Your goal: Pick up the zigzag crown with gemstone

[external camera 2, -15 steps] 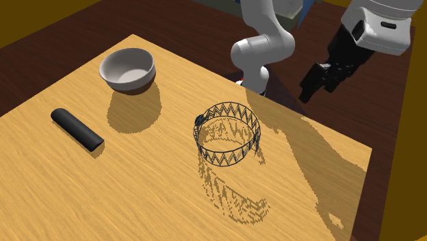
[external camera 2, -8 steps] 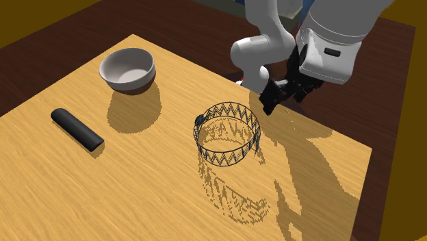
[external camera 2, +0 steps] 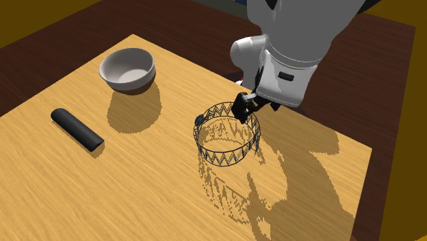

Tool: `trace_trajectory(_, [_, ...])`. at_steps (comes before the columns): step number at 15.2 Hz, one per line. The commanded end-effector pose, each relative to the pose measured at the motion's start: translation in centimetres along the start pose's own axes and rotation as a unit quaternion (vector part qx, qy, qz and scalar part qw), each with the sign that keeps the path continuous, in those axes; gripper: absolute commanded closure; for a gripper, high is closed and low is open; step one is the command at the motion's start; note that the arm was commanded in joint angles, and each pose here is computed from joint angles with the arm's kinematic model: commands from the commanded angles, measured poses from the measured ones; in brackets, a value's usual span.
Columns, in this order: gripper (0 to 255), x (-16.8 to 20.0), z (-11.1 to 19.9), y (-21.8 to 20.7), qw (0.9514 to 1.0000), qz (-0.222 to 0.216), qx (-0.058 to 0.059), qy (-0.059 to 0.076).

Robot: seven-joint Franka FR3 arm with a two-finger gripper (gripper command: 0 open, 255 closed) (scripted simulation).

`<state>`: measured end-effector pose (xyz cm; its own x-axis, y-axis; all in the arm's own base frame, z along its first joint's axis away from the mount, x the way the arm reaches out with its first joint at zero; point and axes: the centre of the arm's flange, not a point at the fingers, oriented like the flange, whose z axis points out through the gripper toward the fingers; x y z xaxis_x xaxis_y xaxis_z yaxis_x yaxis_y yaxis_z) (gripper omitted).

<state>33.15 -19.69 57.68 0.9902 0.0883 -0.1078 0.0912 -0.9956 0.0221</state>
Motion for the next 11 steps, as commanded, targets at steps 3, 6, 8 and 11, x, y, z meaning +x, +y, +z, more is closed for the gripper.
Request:
trace_trajectory(3, [0, 0.3, 2.5, 0.0, 1.0000, 0.000, 0.000, 0.000])
trace_trajectory(6, [255, 0.3, 2.5, 0.1, 1.0000, 0.000, 0.000, 0.000])
trace_trajectory(8, [255, 0.3, 2.4, 0.0, 1.0000, 0.000, 0.000, 0.000])
trace_trajectory(11, [255, 0.3, 2.4, 0.1, 1.0000, 0.000, 0.000, 0.000])
